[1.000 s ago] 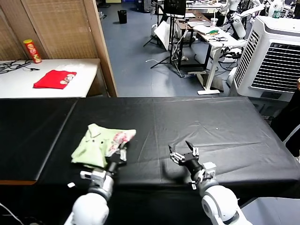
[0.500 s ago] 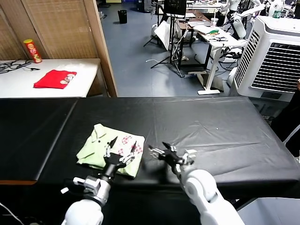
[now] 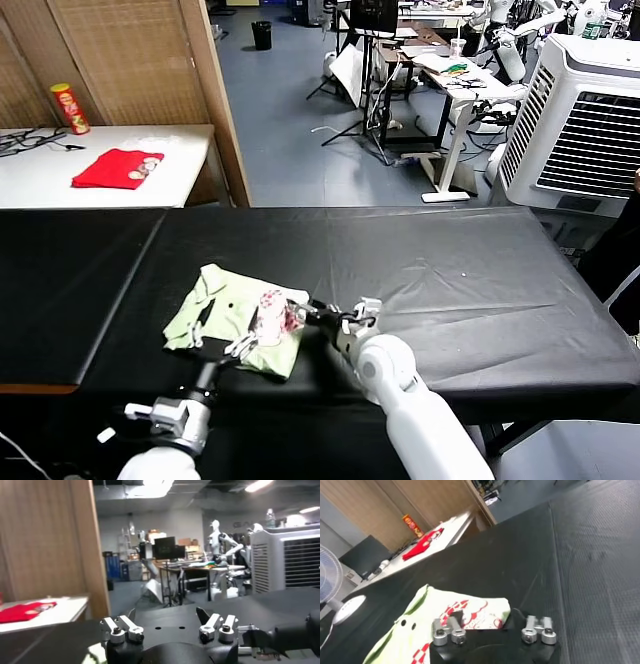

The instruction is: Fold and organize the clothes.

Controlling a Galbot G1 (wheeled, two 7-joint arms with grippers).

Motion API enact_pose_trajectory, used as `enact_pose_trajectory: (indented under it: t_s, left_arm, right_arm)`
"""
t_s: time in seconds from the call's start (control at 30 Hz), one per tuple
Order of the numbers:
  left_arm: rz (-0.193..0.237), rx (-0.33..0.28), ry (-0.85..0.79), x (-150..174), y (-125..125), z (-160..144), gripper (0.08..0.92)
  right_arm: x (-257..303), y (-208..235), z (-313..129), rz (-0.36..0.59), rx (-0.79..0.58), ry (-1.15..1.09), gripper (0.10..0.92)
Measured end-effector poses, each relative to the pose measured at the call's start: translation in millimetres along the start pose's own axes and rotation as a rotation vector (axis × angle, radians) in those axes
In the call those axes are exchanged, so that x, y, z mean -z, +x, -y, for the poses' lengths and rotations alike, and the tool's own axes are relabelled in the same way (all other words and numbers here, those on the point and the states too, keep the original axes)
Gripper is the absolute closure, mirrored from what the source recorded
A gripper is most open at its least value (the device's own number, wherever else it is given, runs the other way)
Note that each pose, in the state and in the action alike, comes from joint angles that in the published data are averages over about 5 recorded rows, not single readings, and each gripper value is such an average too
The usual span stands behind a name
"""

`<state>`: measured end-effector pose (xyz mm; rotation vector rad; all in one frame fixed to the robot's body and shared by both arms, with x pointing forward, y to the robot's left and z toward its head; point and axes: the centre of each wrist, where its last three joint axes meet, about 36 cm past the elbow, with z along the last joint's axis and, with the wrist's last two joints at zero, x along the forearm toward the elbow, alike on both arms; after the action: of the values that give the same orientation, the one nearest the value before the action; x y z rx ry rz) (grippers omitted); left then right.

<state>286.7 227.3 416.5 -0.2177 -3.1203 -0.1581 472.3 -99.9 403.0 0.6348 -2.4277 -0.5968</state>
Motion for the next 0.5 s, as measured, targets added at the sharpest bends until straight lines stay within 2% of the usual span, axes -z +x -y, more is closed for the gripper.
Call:
enact_pose_trajectory:
  t_s: [0.17, 0.27, 0.37, 0.5]
  left_arm:
    - [0.006, 0.028, -0.011, -2.0, 9.0, -3.2, 0.201]
    - [0.005, 0.041, -0.013, -4.1, 13.8, -4.3, 0.201]
    - [0.003, 0.051, -0.012, -7.1, 18.0, -4.9, 0.201]
    - [-0.008, 0.065, -0.011, -13.0, 22.9, -6.7, 0.201]
  right_arm:
    - [2.6, -7.2, 2.5, 0.003, -0.002, 0.025, 0.733]
    - [5.0, -9.8, 5.2, 0.015, 0.003, 0.065, 0.864]
    - [7.4, -11.9, 9.6, 0.046, 0.008, 0.143, 0.901]
    - [14.5, -15.2, 24.0, 0.112, -0.008, 0.359, 0.900]
